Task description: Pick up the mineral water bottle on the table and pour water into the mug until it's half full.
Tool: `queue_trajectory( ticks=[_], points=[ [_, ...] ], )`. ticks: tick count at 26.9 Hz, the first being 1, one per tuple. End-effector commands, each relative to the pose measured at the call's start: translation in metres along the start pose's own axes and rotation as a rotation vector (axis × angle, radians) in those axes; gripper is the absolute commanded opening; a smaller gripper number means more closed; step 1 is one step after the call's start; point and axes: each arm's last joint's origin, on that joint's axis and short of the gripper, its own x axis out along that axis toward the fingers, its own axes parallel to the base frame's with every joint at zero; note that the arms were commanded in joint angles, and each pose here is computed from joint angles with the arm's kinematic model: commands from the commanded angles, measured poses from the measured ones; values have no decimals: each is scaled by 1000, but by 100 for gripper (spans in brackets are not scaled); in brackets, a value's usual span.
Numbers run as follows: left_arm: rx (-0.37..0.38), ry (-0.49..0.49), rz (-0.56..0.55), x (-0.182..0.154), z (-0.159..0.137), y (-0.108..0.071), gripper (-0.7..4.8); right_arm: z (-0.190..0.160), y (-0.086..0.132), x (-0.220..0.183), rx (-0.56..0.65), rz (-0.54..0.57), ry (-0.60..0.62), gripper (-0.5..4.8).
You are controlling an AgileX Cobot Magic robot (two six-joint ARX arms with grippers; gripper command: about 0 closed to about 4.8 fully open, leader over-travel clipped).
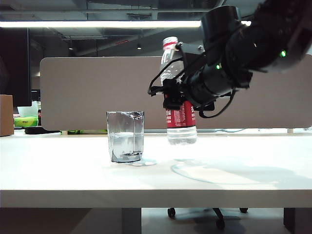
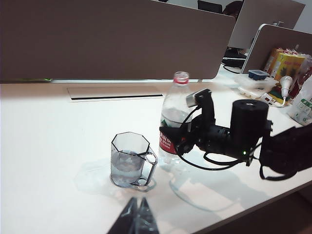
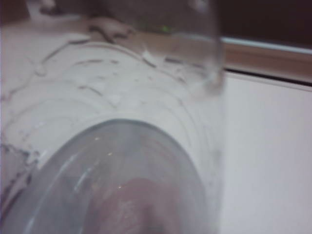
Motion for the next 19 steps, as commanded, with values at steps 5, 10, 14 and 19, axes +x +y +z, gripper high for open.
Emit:
queue_trajectory(
  ticks=[5,10,14,19],
  points=[
    [12,-12,-6,0,2,-1,-5,-24,-1,9,51,-1,-11,211],
    [12,-12,-6,0,2,-1,-5,-31,-1,11,51,0,9,418],
    [13,-12,-6,0,2,-1,-5,-33,-1,6,49,0,20,479],
    [12,-12,-6,0,2,-1,-5,-26,-6,-36,49,-4,13,479]
  ],
)
